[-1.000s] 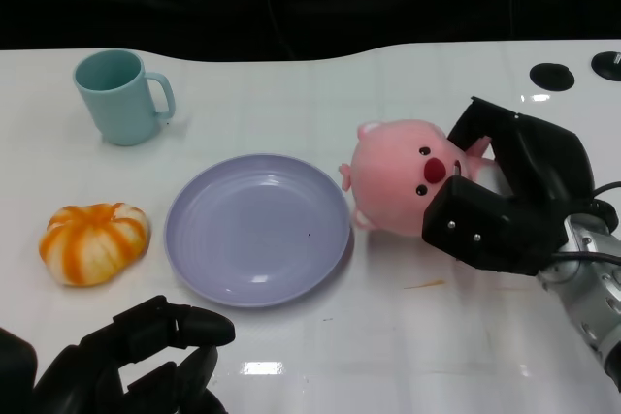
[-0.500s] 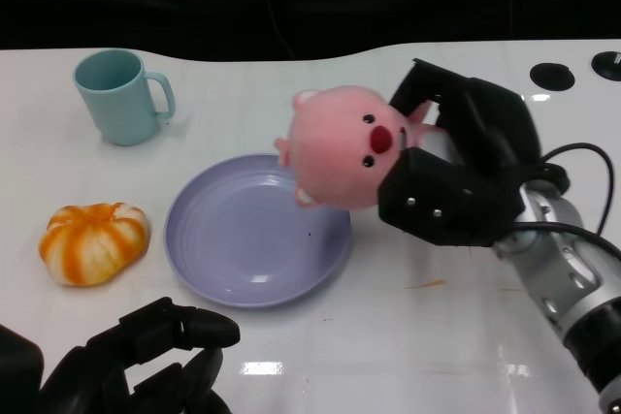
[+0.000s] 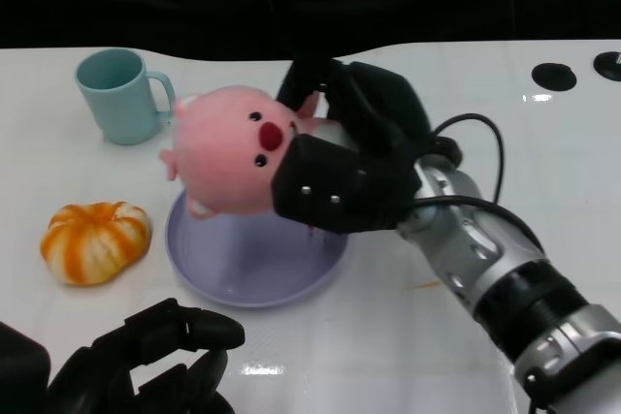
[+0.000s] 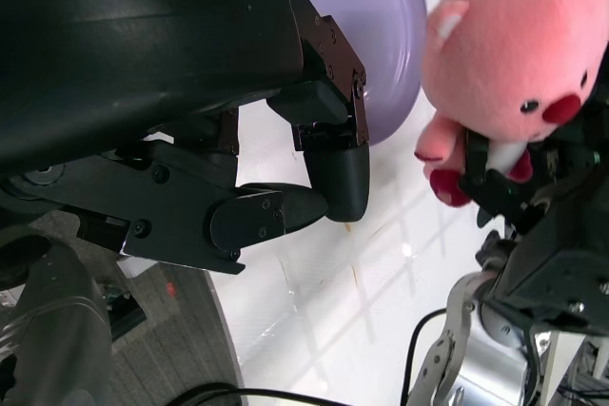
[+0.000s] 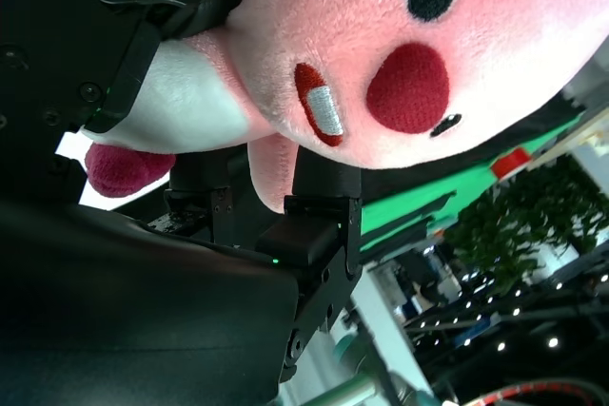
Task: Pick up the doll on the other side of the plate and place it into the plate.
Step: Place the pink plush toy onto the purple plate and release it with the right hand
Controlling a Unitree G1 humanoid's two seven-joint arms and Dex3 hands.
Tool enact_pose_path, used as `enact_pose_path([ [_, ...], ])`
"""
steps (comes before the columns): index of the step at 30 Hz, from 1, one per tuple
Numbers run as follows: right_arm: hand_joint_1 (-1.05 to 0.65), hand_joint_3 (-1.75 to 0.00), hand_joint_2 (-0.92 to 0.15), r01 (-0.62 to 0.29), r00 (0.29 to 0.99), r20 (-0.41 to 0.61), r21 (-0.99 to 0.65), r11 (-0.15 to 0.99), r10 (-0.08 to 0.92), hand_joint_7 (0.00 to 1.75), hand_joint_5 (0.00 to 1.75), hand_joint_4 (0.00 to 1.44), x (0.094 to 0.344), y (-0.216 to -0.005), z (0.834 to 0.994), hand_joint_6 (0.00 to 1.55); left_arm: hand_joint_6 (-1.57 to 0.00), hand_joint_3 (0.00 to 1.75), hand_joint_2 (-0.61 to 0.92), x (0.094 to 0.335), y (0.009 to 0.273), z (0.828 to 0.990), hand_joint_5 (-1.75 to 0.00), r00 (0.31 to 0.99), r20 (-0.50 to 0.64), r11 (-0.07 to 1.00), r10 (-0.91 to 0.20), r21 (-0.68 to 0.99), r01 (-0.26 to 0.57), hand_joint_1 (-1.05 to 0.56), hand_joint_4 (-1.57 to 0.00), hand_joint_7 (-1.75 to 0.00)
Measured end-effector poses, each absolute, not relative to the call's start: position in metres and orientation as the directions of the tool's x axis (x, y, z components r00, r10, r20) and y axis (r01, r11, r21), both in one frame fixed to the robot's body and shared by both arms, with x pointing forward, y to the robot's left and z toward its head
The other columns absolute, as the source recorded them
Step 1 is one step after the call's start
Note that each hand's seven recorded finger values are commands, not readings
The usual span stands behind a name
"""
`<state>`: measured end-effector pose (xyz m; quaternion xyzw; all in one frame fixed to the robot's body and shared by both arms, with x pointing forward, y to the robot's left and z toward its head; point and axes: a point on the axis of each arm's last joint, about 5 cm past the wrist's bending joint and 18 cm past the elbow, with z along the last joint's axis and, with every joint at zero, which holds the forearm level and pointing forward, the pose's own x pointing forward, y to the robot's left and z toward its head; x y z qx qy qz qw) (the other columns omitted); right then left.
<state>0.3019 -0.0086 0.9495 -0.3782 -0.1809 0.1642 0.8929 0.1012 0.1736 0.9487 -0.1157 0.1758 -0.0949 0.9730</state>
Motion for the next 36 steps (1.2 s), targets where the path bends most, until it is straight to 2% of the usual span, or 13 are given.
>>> enact_pose_path([
  [6, -0.19, -1.25, -0.33, -0.196, 0.872, 0.158, -0.754, 0.627, 0.463, 1.7, 1.75, 0.98, 0.3, 0.003, 0.947, 0.76, -0.55, 0.51, 0.92, 0.101, 0.172, 0.948, -1.7, 0.919, -0.325, 0.958, -0.225, -0.246, 0.148, -0.21, -0.49, -1.23],
  [7, -0.19, -1.19, -0.34, -0.202, 0.871, 0.152, -0.756, 0.622, 0.468, 1.55, 1.75, 0.98, 0.3, 0.004, 0.947, 0.79, -0.55, 0.5, 0.92, 0.101, 0.171, 0.948, -1.7, 0.918, -0.325, 0.958, -0.227, -0.246, 0.149, -0.21, -0.49, -1.23],
  [9, -0.19, -1.1, -0.36, -0.215, 0.867, 0.14, -0.761, 0.613, 0.478, 0.96, 1.75, 0.96, 0.301, 0.005, 0.947, 0.96, -0.55, 0.5, 0.92, 0.101, 0.171, 0.948, -1.7, 0.918, -0.326, 0.959, -0.225, -0.242, 0.149, -0.22, -0.49, -1.24],
  [11, -0.2, -0.98, -0.39, -0.231, 0.863, 0.124, -0.766, 0.6, 0.49, 0.67, 1.75, 0.92, 0.301, 0.005, 0.947, 1.01, -0.54, 0.51, 0.92, 0.101, 0.171, 0.948, -1.7, 0.919, -0.325, 0.959, -0.224, -0.241, 0.148, -0.22, -0.49, -1.24],
  [13, -0.26, -0.62, -0.58, -0.262, 0.852, 0.093, -0.776, 0.573, 0.514, 0.33, 1.52, 0.74, 0.301, 0.005, 0.947, 0.98, -0.54, 0.51, 0.92, 0.101, 0.171, 0.948, -1.71, 0.919, -0.325, 0.959, -0.224, -0.241, 0.149, -0.21, -0.48, -1.24],
  [15, -0.39, -0.29, -0.8, -0.307, 0.834, 0.045, -0.79, 0.531, 0.55, 0.09, 0.89, 0.49, 0.302, 0.003, 0.947, 0.76, -0.54, 0.52, 0.92, 0.101, 0.171, 0.948, -1.71, 0.919, -0.324, 0.959, -0.224, -0.242, 0.148, -0.21, -0.48, -1.24],
  [16, -0.45, -0.21, -0.86, -0.335, 0.818, 0.016, -0.8, 0.498, 0.575, 0.04, 0.69, 0.38, 0.302, 0.002, 0.947, 0.63, -0.54, 0.53, 0.92, 0.101, 0.171, 0.948, -1.71, 0.919, -0.324, 0.959, -0.224, -0.242, 0.148, -0.2, -0.48, -1.24],
  [17, -0.48, -0.18, -0.89, -0.361, 0.799, -0.017, -0.812, 0.458, 0.601, 0.02, 0.59, 0.32, 0.302, 0.001, 0.947, 0.57, -0.54, 0.53, 0.92, 0.101, 0.171, 0.948, -1.71, 0.919, -0.324, 0.959, -0.224, -0.242, 0.148, -0.2, -0.48, -1.24],
  [18, -0.55, -0.16, -0.91, -0.382, 0.784, -0.043, -0.819, 0.427, 0.62, 0.01, 0.49, 0.22, 0.302, 0.0, 0.948, 0.42, -0.53, 0.53, 0.92, 0.101, 0.171, 0.948, -1.71, 0.919, -0.324, 0.959, -0.224, -0.242, 0.148, -0.2, -0.48, -1.24],
  [21, -0.68, -0.2, -0.92, -0.417, 0.739, -0.103, -0.846, 0.332, 0.666, 0.0, 0.38, 0.09, 0.303, -0.002, 0.952, 0.24, -0.53, 0.53, 0.92, 0.101, 0.171, 0.948, -1.72, 0.919, -0.324, 0.959, -0.224, -0.242, 0.148, -0.21, -0.47, -1.24],
  [25, -0.79, -0.24, -0.92, -0.433, 0.708, -0.154, -0.865, 0.252, 0.689, 0.0, 0.34, 0.02, 0.302, -0.002, 0.958, 0.16, -0.54, 0.52, 0.92, 0.101, 0.171, 0.948, -1.72, 0.919, -0.324, 0.959, -0.224, -0.242, 0.148, -0.22, -0.48, -1.24],
  [30, -0.88, -0.23, -0.92, -0.452, 0.697, -0.194, -0.866, 0.213, 0.691, 0.0, 0.19, 0.0, 0.302, -0.006, 0.967, 0.08, -0.54, 0.53, 0.92, 0.101, 0.171, 0.948, -1.72, 0.92, -0.325, 0.961, -0.218, -0.234, 0.145, -0.21, -0.48, -1.24],
  [36, -0.88, -0.21, -0.92, -0.422, 0.7, -0.134, -0.87, 0.255, 0.701, 0.02, 0.22, 0.04, 0.294, -0.017, 0.971, 0.11, -0.53, 0.51, 0.92, 0.101, 0.171, 0.948, -1.71, 0.92, -0.325, 0.962, -0.217, -0.233, 0.144, -0.22, -0.48, -1.25],
])
